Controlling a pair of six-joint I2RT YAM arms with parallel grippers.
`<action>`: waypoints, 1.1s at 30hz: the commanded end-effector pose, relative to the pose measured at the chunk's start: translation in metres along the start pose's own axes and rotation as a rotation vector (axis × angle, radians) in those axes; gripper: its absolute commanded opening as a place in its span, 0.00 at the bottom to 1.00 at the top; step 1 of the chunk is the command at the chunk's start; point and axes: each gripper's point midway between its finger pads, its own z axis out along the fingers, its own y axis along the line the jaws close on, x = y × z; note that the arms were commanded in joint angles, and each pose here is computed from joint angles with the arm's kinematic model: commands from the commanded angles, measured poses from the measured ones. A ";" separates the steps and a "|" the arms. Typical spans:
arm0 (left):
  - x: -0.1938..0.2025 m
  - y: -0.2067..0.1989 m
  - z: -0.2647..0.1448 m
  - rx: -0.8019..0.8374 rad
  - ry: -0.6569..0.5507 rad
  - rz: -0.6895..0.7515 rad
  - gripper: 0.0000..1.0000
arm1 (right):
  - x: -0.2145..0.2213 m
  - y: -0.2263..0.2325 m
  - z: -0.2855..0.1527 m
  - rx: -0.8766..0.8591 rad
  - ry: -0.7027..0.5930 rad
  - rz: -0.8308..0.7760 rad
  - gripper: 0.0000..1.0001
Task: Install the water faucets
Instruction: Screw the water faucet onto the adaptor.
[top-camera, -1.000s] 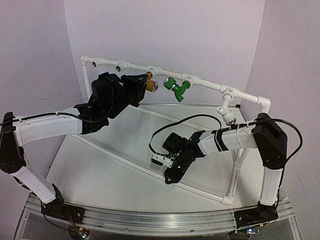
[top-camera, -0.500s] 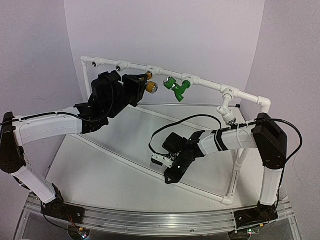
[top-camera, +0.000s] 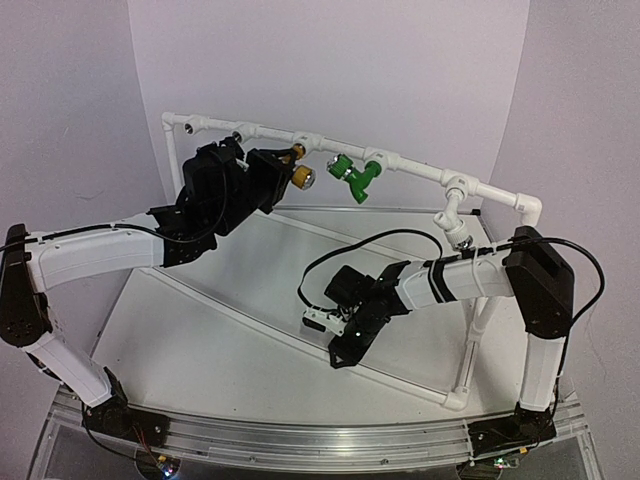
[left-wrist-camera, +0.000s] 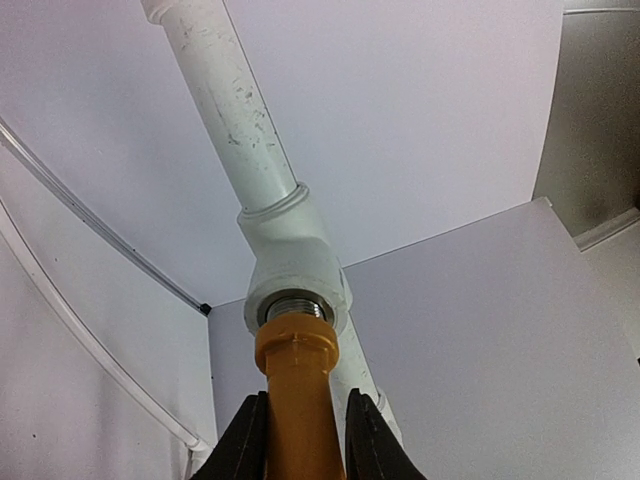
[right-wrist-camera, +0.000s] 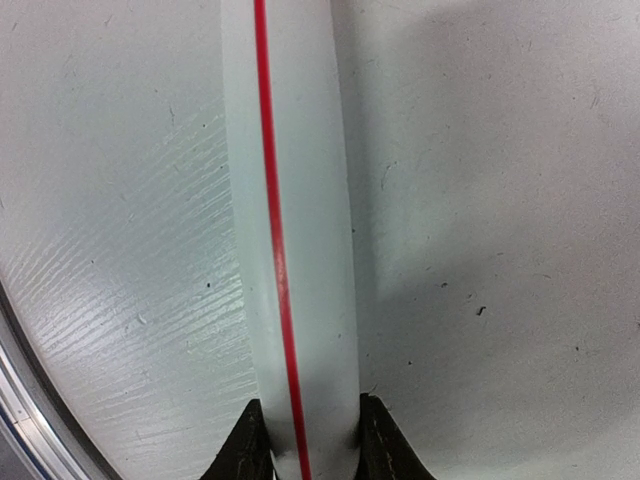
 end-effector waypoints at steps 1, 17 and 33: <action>-0.019 -0.085 -0.010 0.244 -0.013 -0.001 0.00 | -0.010 0.017 -0.001 -0.051 -0.008 0.008 0.00; -0.010 -0.081 -0.012 0.247 0.020 0.114 0.00 | -0.009 0.018 -0.001 -0.048 -0.006 0.011 0.00; -0.005 -0.081 -0.008 0.241 0.031 0.212 0.00 | -0.010 0.017 0.001 -0.037 0.002 0.002 0.00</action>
